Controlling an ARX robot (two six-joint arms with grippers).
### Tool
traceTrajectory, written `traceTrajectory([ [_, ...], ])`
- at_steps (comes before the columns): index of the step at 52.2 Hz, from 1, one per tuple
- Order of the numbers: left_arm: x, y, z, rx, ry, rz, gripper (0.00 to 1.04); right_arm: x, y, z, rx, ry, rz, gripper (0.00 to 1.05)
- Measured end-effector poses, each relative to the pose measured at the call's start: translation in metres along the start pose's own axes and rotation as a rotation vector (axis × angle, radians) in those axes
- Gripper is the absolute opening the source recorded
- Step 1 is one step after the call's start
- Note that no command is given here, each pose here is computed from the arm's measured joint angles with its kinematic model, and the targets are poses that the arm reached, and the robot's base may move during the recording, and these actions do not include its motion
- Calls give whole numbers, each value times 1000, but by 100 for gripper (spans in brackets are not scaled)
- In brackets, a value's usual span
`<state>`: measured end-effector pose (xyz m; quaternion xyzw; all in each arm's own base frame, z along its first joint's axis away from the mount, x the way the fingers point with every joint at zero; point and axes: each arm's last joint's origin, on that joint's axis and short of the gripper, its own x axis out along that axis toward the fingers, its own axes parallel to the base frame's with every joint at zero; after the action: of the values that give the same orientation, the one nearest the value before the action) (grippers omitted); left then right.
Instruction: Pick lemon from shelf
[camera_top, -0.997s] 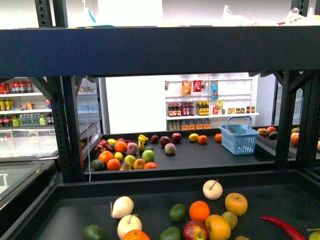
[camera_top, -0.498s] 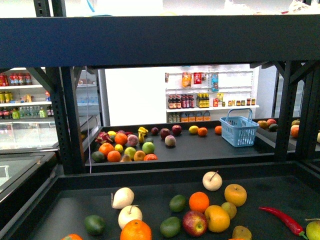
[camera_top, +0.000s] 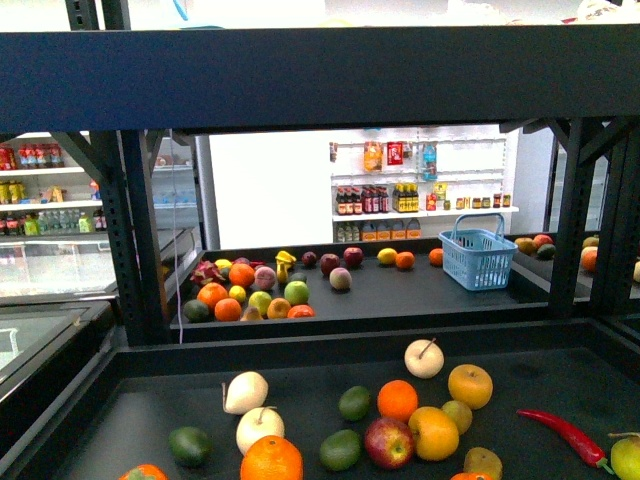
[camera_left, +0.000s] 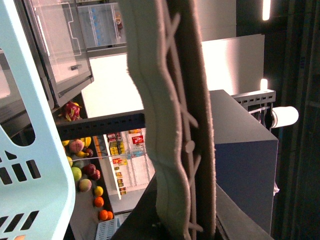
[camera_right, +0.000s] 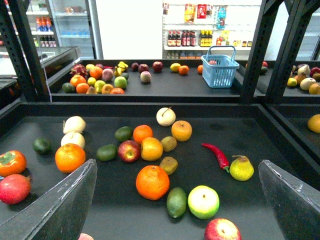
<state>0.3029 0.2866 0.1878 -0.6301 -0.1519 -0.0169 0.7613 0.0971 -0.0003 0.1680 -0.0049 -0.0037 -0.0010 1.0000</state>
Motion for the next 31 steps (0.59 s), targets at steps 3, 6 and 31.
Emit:
traceTrajectory([
  [3,0,-3,1,16,2,-7,32,0,0,0,0,0,0,97],
  [6,-1,-4,1,32,10,-6,44,0,0,0,0,0,0,97],
  [31,-7,-15,8,56,4,107,97,0,0,0,0,0,0,97],
])
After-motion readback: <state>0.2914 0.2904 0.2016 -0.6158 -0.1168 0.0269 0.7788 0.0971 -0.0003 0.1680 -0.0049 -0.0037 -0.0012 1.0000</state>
